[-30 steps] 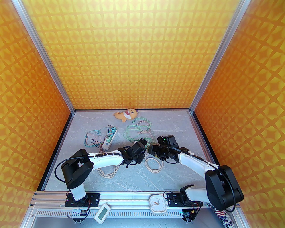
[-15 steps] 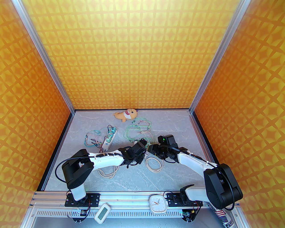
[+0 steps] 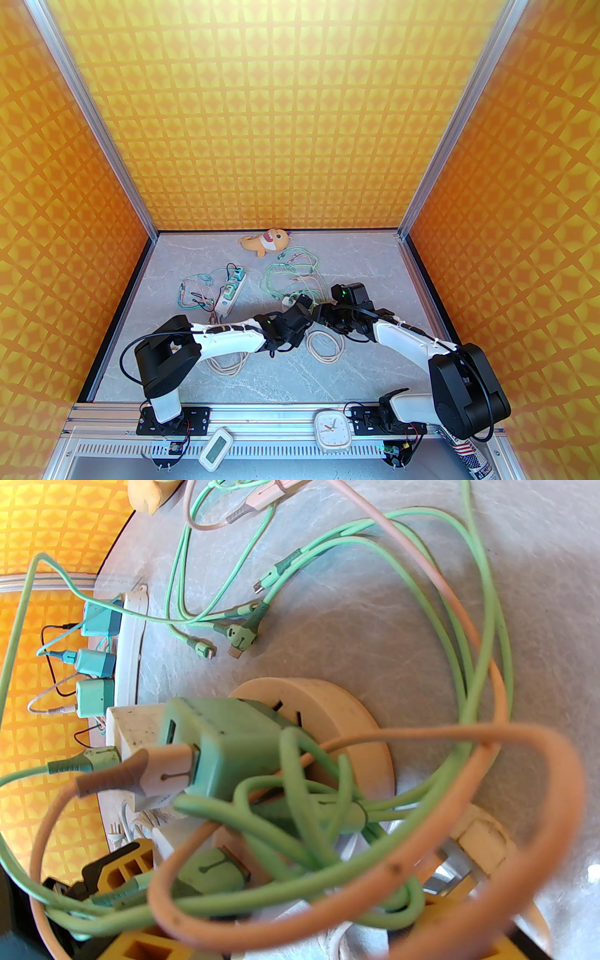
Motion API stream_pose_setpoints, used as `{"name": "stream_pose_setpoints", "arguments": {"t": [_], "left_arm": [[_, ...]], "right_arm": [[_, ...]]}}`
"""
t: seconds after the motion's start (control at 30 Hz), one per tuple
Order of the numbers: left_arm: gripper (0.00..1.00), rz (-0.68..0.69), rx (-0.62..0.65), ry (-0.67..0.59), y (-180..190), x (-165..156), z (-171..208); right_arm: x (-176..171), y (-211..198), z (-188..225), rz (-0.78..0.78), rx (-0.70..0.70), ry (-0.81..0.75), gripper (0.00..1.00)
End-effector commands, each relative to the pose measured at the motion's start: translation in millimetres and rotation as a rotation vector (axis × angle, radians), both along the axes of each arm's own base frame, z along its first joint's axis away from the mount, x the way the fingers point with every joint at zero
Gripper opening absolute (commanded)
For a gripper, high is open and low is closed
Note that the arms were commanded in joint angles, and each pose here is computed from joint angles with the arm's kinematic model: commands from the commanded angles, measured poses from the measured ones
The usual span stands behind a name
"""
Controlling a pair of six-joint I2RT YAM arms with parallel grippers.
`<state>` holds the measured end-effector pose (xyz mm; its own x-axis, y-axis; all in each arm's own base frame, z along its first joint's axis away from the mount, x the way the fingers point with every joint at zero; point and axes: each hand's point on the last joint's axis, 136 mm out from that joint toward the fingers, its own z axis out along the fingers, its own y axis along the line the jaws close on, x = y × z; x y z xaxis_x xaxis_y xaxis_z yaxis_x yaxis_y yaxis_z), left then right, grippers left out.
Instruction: Pull the plug off the socket
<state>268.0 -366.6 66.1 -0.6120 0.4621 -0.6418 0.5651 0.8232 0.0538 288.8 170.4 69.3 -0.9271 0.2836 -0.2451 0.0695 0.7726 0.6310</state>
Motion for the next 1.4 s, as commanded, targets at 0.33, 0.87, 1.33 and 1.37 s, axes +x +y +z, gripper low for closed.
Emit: {"name": "stream_pose_setpoints", "arguments": {"t": [0.33,0.87,1.33,1.37], "left_arm": [[0.06,0.043,-0.197,0.068,-13,6,43],[0.03,-0.018,-0.106,0.027,-19,-2,31],[0.0,0.009,-0.039,-0.028,-23,-8,28],[0.0,0.024,-0.066,-0.018,-22,-7,33]], "right_arm": [[-22,-43,-49,-0.063,-0.259,0.15,0.55],[-21,-39,-51,-0.045,-0.251,0.161,0.54],[-31,-37,-62,-0.014,-0.299,0.192,0.53],[-31,-37,-62,-0.014,-0.302,0.19,0.53]]}}
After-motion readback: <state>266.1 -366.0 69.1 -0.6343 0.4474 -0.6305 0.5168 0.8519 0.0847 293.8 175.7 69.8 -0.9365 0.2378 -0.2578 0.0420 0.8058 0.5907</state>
